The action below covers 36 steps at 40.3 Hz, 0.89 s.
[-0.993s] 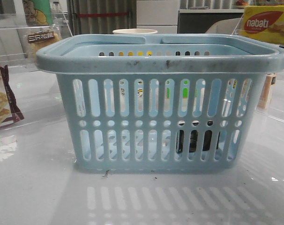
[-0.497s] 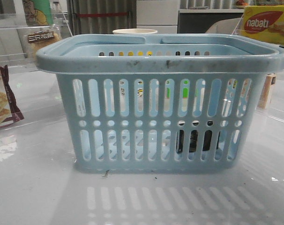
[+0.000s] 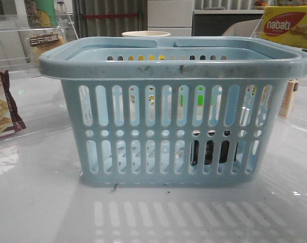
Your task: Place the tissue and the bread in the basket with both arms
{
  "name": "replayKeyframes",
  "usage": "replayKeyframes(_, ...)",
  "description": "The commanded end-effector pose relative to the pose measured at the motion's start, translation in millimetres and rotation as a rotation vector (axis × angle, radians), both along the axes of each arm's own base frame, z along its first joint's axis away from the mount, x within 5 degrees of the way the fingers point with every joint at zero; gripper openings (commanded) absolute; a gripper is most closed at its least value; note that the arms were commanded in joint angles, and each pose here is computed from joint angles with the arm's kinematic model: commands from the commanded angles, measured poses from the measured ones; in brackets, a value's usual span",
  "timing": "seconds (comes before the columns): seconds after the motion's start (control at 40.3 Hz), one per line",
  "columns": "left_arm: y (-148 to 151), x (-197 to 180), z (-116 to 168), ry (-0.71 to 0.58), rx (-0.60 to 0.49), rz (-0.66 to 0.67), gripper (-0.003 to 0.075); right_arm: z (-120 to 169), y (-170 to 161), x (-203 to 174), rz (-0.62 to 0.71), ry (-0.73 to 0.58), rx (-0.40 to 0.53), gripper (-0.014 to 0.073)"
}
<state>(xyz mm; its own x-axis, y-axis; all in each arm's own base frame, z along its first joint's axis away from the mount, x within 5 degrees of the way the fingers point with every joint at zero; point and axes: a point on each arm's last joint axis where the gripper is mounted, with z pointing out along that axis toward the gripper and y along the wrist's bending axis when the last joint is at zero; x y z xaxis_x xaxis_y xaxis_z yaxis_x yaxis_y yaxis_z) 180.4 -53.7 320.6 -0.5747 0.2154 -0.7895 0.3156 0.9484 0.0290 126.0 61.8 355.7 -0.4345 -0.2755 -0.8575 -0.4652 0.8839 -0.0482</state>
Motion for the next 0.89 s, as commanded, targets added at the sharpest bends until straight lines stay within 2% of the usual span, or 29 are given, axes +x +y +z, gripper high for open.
replayKeyframes(0.0,-6,25,22,-0.107,-0.018,0.006,0.0615,15,0,1,0.003,-0.101,0.027,0.0571)
replayKeyframes(0.298,0,117,26,-0.1,-0.019,0.114,0.0614,15,0,1,0.003,-0.101,0.027,0.0571)
replayKeyframes(0.497,2,178,18,-0.093,-0.016,0.148,0.0614,15,0,1,0.003,-0.101,0.027,0.0571)
replayKeyframes(0.869,-5,250,-5,-0.186,-0.027,0.155,0.0614,15,0,1,0.003,-0.101,0.027,0.0571)
